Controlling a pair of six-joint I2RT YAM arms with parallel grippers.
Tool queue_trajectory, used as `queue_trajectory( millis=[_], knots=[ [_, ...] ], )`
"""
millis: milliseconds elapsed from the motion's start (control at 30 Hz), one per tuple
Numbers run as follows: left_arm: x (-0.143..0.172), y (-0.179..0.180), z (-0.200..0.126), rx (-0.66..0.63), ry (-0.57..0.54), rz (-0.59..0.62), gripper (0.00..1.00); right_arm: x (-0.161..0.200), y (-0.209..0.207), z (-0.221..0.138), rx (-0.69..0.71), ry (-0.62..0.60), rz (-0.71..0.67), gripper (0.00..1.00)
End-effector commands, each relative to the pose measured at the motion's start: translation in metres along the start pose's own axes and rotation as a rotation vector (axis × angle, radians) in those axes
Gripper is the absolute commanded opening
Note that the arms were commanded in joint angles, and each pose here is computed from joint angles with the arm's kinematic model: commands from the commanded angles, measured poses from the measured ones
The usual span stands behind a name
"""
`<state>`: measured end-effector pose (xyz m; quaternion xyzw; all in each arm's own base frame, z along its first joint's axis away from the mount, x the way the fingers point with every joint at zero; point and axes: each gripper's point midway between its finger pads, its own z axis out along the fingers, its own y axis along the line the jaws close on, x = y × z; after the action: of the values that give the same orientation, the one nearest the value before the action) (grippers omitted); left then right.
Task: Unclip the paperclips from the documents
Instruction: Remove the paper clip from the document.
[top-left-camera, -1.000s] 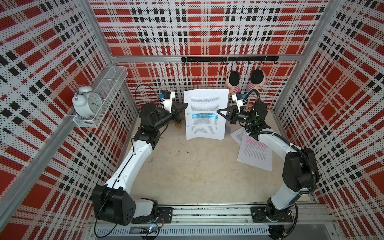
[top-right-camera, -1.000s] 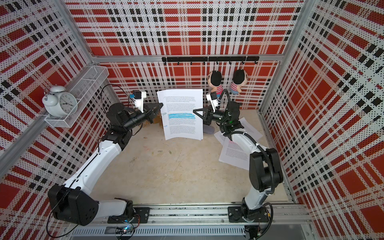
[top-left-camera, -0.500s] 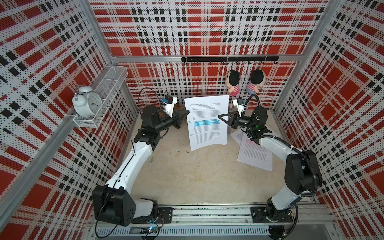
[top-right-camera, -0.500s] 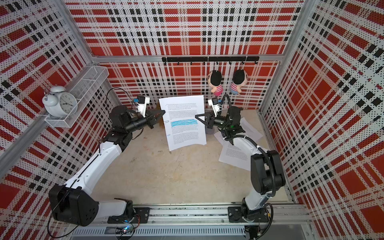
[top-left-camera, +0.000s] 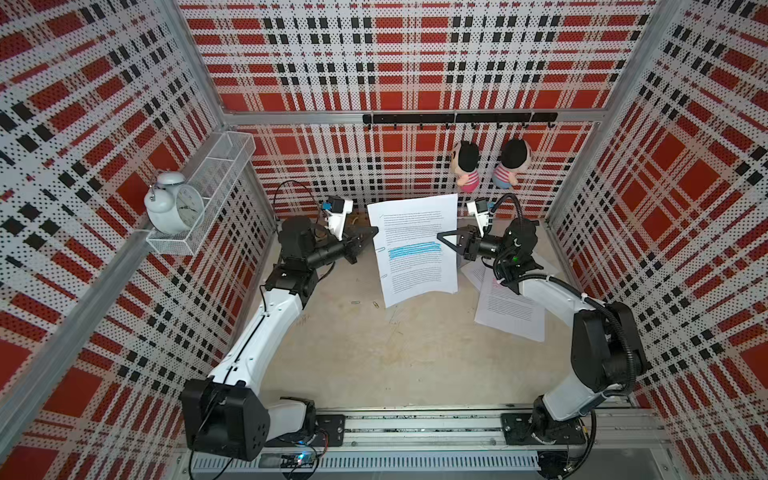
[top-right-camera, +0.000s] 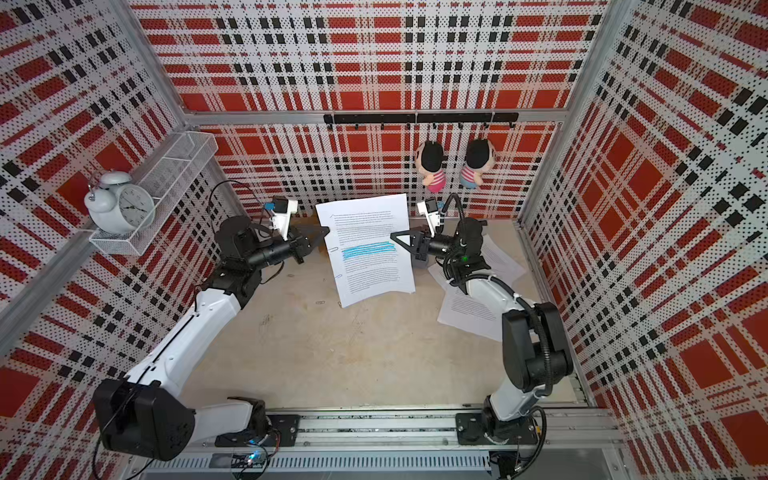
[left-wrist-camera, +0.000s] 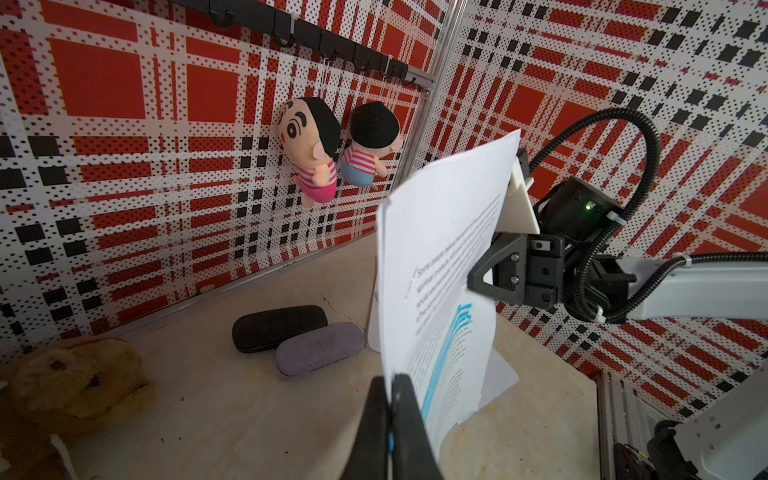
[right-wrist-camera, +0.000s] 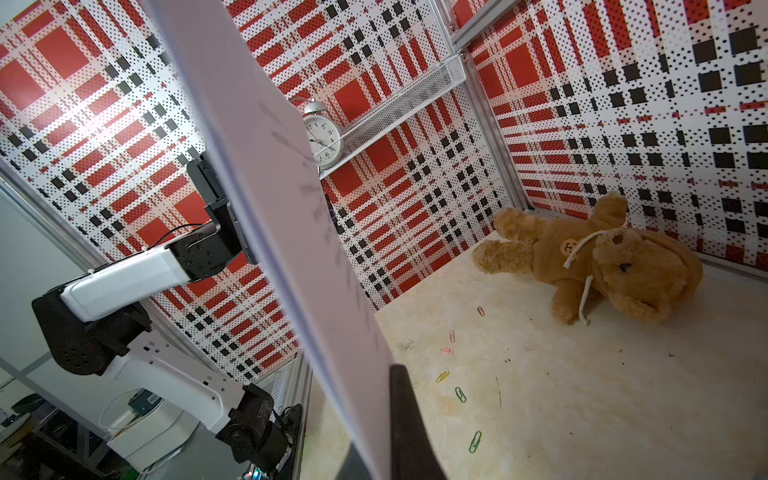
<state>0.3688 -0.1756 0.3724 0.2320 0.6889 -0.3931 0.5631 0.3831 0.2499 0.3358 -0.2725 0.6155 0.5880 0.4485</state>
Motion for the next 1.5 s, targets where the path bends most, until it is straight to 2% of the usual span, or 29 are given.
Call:
queue_trajectory(
  millis=[0,433,733,1467],
  knots=[
    [-0.032,0.045,-0.04,-0.232,-0.103,0.03,0.0,-0.045,-0.035,-0.05,0.177,-0.163,-0.027,0.0],
    [-0.049,0.021,-0.043,-0.096,-0.166,0.031,0.0,-0.032,-0.043,-0.048,0.102,-0.163,0.065,0.0],
    [-0.055,0.025,-0.057,-0.09,-0.175,0.029,0.0,-0.031,-0.057,-0.06,0.123,-0.177,0.091,0.0],
    [-0.058,0.026,-0.067,-0.08,-0.191,0.0,0.0,-0.028,-0.072,-0.067,0.14,-0.16,0.114,0.0]
  ],
)
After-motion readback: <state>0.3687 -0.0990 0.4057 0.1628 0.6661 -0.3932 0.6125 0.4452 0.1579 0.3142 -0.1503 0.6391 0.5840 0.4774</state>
